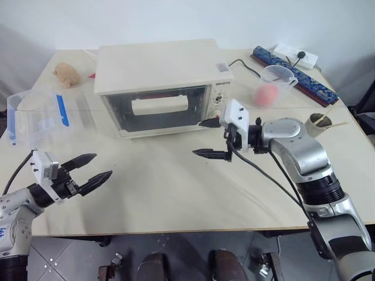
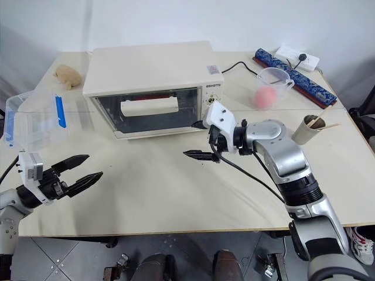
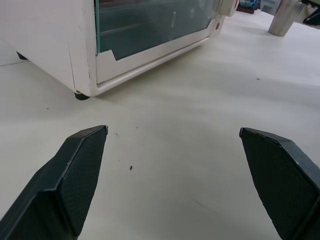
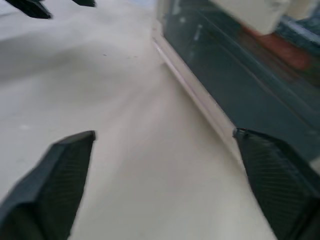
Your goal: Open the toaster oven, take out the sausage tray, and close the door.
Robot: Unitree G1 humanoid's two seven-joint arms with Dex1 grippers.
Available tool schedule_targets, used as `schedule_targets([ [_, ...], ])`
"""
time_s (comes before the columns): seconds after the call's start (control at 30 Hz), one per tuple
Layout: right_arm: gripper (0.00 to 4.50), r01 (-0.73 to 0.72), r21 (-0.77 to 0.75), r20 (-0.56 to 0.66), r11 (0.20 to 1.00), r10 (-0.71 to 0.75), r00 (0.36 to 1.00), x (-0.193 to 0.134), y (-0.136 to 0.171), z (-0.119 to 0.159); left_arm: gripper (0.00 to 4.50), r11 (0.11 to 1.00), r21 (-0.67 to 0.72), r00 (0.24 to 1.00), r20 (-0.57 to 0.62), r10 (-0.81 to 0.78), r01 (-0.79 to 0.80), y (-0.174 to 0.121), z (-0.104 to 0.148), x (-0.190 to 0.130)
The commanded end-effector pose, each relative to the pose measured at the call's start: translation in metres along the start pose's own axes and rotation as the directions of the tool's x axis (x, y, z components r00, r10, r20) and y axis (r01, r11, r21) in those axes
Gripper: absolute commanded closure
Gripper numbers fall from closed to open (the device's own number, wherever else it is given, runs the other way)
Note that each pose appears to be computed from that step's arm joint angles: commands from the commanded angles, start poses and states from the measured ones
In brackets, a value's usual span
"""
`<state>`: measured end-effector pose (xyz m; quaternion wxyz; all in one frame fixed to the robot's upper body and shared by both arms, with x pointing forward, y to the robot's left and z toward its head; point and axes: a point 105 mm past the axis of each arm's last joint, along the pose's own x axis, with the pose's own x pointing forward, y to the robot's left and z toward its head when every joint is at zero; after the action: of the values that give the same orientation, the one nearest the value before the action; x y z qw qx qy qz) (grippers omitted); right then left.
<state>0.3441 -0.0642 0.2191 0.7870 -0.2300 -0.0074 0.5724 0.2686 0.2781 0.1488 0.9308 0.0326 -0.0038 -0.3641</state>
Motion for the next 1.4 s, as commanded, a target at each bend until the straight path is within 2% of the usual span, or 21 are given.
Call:
schedule_targets([
  [0.03, 0.03, 0.028, -0.057, 0.052, 0.998, -0.025, 0.998, -0.002, -0.01, 0.019, 0.0, 0.999, 0.032, 0.999, 0.036, 0.012, -0.013, 0.004, 0.014, -0.004],
  [0.2, 0.03, 0.043, -0.093, 0.059, 0.995, -0.038, 0.998, 0.005, -0.024, 0.025, 0.0, 0.999, 0.038, 0.998, 0.059, 0.016, -0.018, 0.008, 0.02, -0.003],
  [0.4, 0.03, 0.026, -0.168, 0.123, 0.985, -0.005, 0.992, 0.016, -0.031, 0.051, 0.0, 1.0, 0.026, 0.996, 0.089, 0.013, -0.016, 0.012, 0.029, -0.004],
  [0.53, 0.03, -0.044, -0.203, 0.152, 0.978, 0.076, 0.985, 0.023, -0.021, 0.065, 0.0, 1.0, 0.027, 0.995, 0.1, 0.012, -0.015, 0.014, 0.033, -0.004],
  [0.7, 0.03, -0.153, -0.231, 0.147, 0.961, 0.19, 0.971, 0.028, 0.0, 0.07, 0.0, 1.0, 0.022, 0.993, 0.113, 0.018, -0.021, 0.016, 0.037, -0.007],
  [1.03, 0.03, -0.204, -0.227, 0.154, 0.952, 0.242, 0.958, 0.025, 0.017, 0.069, 0.0, 0.998, 0.014, 0.985, 0.159, 0.064, -0.067, 0.024, 0.051, -0.016],
  [1.23, 0.03, -0.252, -0.211, 0.157, 0.945, 0.287, 0.945, 0.03, 0.038, 0.064, 0.0, 0.991, -0.006, 0.975, 0.181, 0.129, -0.13, 0.038, 0.068, -0.036],
  [1.33, 0.0, -0.267, -0.198, 0.154, 0.943, 0.299, 0.942, 0.032, 0.046, 0.059, 0.6, 0.991, -0.008, 0.961, 0.244, 0.132, -0.134, 0.039, 0.085, -0.051],
  [1.4, 0.0, -0.274, -0.192, 0.152, 0.942, 0.305, 0.94, 0.033, 0.049, 0.056, 1.18, 0.992, -0.007, 0.959, 0.253, 0.126, -0.128, 0.038, 0.09, -0.056],
])
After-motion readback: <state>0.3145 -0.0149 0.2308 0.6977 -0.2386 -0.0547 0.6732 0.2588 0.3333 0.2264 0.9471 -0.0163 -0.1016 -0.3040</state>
